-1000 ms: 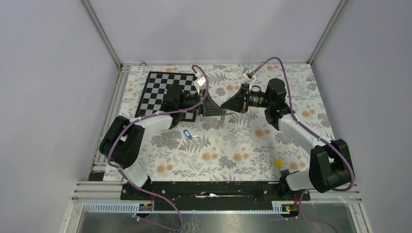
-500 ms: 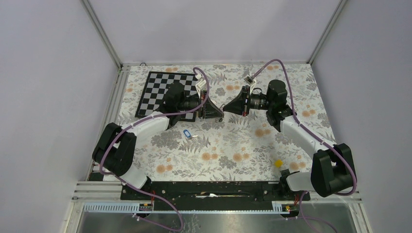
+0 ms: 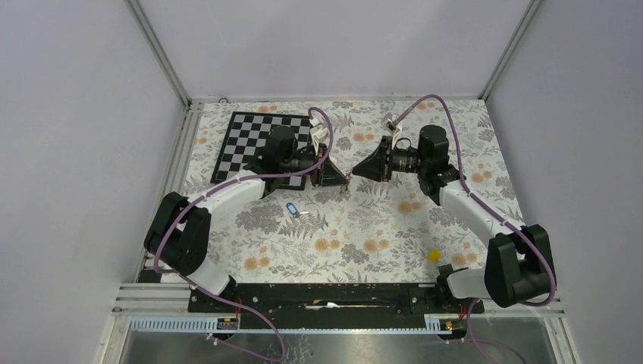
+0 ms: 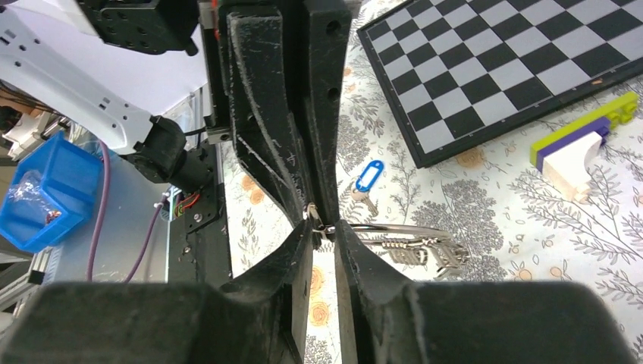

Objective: Put the keys on the keyring

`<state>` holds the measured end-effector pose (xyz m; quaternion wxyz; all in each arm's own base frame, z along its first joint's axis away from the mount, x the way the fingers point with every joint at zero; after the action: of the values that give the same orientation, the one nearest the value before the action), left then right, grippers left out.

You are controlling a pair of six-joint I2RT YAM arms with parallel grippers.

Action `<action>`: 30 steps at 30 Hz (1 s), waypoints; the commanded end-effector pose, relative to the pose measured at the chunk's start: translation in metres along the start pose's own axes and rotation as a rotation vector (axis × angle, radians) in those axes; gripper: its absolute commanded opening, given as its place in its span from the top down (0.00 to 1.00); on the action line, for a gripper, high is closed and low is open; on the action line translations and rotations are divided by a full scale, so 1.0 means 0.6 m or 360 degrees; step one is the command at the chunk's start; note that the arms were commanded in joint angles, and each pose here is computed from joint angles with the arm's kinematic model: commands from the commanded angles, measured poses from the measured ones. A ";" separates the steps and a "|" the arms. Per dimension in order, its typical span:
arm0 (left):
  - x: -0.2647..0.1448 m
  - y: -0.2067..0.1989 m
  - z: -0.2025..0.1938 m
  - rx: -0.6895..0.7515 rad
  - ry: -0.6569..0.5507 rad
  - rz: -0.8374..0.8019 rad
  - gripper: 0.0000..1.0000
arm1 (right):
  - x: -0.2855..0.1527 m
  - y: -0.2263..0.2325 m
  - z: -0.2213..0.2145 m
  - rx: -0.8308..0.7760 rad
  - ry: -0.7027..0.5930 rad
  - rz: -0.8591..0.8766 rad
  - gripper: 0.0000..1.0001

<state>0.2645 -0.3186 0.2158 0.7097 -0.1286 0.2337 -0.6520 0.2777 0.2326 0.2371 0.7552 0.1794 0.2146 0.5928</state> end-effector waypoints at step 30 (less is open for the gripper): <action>0.028 -0.006 0.029 -0.0205 -0.0021 0.0205 1.00 | -0.008 0.000 0.032 -0.0215 0.0001 -0.0096 0.55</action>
<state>0.2625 -0.3298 0.2071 0.7300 -0.1536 0.3024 -0.5934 0.2817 0.2264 0.2342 0.7733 0.1411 0.2102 0.5814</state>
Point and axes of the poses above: each gripper's point midway between its finger pads, its own x axis out along the fingers, its own y axis along the line the jaws close on, z = x × y, the point moved 2 cm from there along -x, back along the fingers, and after that the axes turned 5 degrees about x, right-handed, at the moved point
